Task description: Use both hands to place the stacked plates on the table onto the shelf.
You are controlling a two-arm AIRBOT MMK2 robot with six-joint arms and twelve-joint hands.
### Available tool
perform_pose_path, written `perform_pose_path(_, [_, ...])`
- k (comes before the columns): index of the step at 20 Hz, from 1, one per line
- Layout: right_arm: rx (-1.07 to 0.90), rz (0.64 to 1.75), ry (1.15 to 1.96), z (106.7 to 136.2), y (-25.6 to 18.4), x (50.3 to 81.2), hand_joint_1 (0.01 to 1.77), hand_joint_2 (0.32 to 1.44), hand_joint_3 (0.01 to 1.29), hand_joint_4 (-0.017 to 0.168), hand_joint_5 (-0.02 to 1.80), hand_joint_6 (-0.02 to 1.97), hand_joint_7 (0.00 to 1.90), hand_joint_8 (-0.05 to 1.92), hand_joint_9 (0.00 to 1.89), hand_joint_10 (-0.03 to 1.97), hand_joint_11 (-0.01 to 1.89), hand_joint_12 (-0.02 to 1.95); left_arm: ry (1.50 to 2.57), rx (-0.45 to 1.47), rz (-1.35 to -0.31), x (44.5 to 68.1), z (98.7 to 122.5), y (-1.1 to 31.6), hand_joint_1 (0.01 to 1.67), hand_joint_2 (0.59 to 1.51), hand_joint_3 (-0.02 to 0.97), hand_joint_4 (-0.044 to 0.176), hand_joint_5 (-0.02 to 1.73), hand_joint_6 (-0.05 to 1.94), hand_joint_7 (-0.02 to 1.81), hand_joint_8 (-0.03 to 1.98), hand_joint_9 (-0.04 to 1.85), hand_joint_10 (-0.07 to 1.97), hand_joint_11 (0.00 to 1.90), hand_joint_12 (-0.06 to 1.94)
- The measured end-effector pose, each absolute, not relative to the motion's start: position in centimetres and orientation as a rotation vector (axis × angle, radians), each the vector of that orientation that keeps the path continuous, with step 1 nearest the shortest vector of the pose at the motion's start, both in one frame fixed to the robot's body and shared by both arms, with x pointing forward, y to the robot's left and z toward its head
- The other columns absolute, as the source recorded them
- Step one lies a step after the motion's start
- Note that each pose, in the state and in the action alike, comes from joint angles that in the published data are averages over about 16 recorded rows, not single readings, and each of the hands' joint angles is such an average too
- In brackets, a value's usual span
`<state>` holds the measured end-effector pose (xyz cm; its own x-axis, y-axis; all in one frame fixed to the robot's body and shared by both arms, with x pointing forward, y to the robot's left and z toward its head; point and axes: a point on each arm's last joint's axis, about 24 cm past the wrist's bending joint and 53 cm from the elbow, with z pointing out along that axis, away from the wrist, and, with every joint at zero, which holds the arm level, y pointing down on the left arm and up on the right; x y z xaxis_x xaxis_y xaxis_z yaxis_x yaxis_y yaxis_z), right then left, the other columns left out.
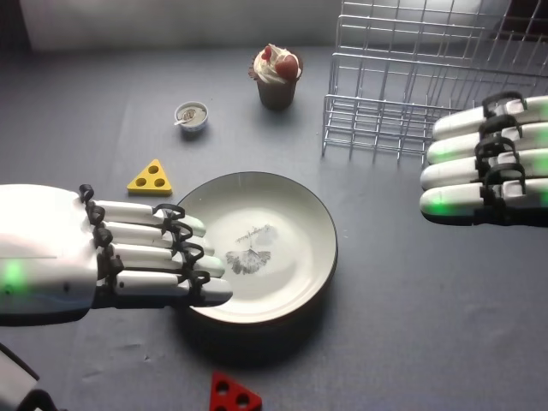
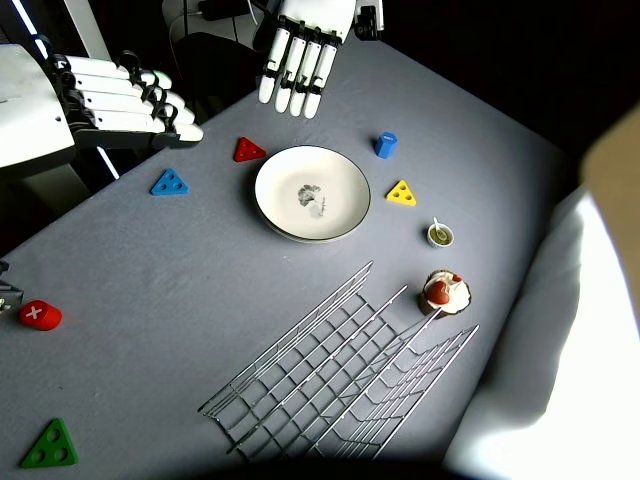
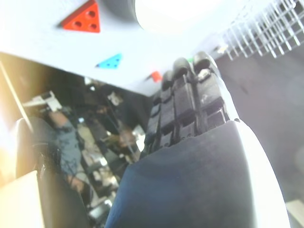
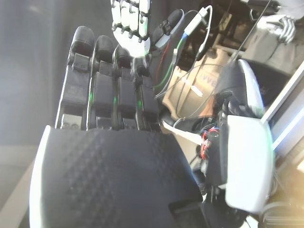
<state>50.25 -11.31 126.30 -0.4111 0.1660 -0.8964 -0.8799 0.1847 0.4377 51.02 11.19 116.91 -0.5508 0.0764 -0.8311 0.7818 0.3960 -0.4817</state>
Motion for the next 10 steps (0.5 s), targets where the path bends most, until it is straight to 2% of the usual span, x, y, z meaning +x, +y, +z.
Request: perform_pose_path(10, [-0.715,1.396,1.520,126.26,-11.32,50.27,0.08,0.89,0.02,0.001,0.07,0.02,0.12,0.02,0.13,0.00,0.10,0.08,1.906,0.725,-1.208,50.95,117.04,10.99,0.15,0.909,0.005,-0.003,0.07,-0.01,0.10,-0.01,0.10,0.00,0.04,0.08])
